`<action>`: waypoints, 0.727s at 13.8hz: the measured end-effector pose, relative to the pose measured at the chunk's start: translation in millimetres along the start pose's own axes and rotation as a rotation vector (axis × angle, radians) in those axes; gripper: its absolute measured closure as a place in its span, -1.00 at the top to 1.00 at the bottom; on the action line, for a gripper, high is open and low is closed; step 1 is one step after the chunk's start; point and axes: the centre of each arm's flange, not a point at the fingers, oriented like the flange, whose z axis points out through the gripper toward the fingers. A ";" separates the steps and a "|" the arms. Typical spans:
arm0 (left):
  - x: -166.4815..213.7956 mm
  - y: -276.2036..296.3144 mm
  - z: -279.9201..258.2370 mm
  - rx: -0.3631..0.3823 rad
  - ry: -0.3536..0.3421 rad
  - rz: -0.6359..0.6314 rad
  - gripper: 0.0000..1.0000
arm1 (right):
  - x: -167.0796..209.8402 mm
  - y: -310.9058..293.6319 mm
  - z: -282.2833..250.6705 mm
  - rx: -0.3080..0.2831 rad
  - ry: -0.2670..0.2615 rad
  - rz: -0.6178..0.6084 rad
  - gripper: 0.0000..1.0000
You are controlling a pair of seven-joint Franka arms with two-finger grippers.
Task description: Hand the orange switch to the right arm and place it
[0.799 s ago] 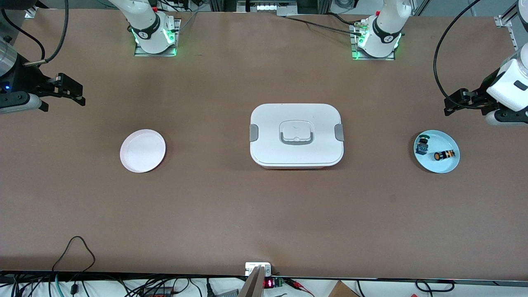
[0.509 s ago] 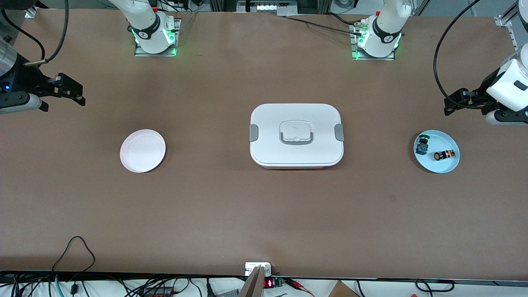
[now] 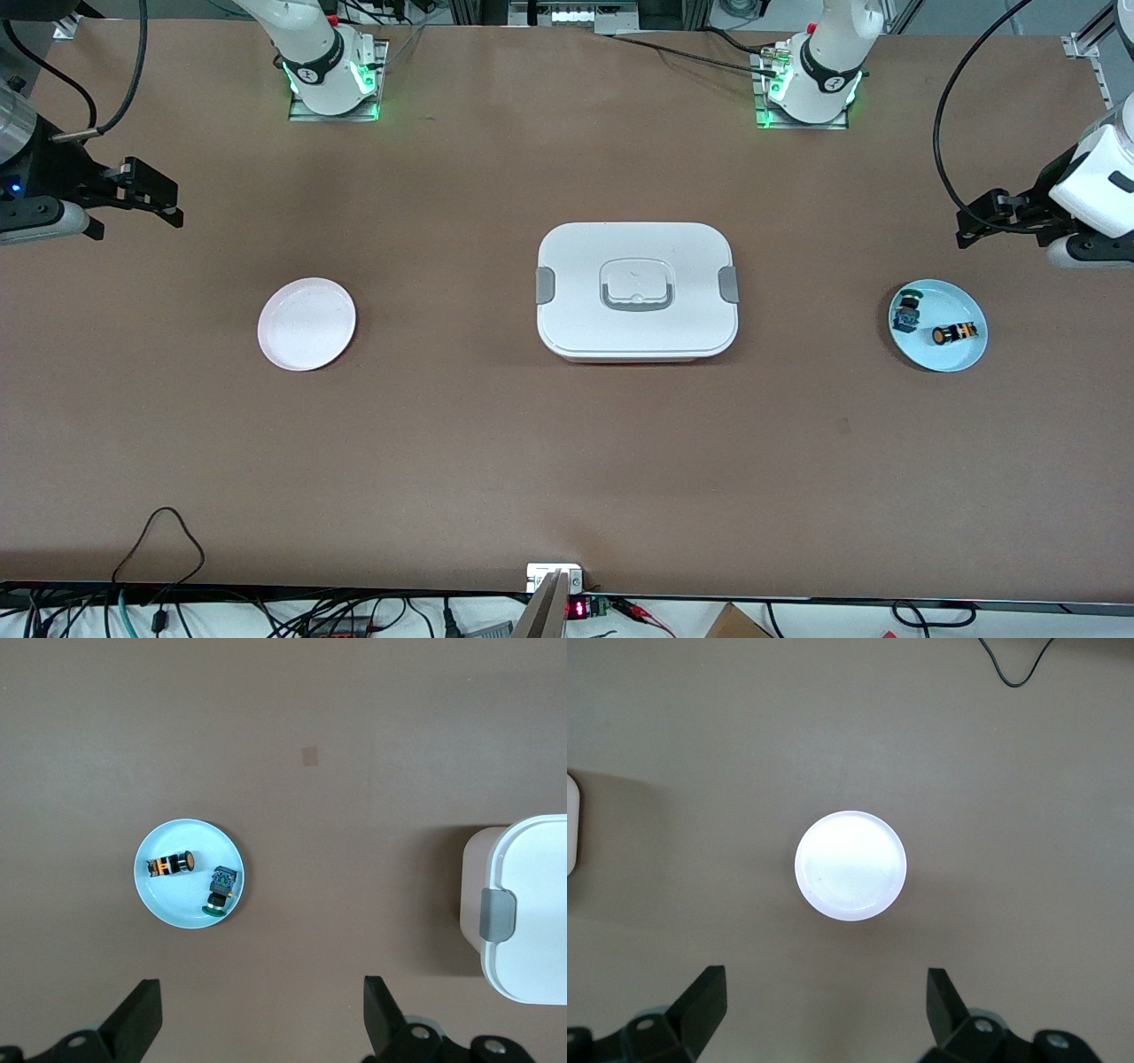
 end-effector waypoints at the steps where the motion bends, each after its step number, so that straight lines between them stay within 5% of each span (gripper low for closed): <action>1: 0.0 -0.1 -0.5 0.000 0.001 0.000 1.00 | 0.0 0.0 0.0 0.000 0.000 0.000 1.00; 10: 1.3 0.4 2.3 0.000 -0.005 0.001 1.00 | 0.0 0.0 0.0 0.000 0.000 0.000 1.00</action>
